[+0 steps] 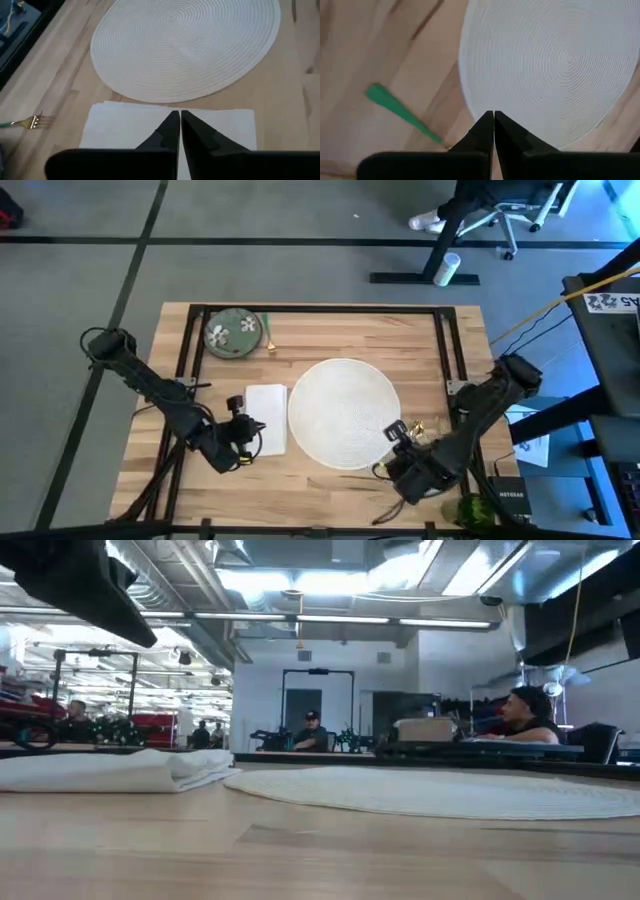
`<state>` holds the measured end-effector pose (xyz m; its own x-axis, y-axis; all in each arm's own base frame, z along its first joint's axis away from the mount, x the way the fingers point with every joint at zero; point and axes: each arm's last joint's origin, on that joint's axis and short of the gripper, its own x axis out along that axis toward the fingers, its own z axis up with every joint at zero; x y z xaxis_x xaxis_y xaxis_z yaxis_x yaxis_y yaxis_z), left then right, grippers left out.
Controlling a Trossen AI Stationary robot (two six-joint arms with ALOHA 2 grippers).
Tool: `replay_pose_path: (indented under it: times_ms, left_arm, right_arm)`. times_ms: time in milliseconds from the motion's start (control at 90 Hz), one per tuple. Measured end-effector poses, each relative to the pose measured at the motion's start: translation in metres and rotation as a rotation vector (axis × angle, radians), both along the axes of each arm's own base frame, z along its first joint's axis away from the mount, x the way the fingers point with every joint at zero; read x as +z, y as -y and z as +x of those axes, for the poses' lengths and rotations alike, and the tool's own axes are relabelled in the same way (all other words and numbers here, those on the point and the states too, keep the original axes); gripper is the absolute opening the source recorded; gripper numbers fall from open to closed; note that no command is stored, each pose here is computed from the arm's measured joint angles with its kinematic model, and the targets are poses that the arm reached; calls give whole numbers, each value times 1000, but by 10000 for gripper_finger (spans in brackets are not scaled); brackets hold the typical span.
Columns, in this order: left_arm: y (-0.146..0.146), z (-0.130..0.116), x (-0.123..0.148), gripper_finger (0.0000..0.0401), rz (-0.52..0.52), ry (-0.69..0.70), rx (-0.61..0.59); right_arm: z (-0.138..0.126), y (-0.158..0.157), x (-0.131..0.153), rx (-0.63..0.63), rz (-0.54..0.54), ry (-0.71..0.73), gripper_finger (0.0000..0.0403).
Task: Set table place
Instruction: Put the green spoon on the right of the white table mat
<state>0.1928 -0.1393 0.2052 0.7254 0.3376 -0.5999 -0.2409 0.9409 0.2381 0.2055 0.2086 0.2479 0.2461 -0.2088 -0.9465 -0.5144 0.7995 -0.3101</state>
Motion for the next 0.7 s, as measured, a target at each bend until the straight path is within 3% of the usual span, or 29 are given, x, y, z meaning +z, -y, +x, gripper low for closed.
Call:
replay_pose_path:
  times_ms: [233,378,500,700]
  left_arm:
    - [-1,-1,-6,0,27,-5,-29]
    - [-1,-1,-5,0,51,-13,-53]
    - [-2,-2,-1,0,53,-7,-70]
    - [-3,-4,14,0,39,43,-133]
  right_arm:
    - [-37,-20,10,-6,-35,126,0]
    - [-55,-27,0,17,-73,213,0]
    - [-55,-27,-19,0,-29,265,0]
    - [-34,-28,-35,103,102,393,0]
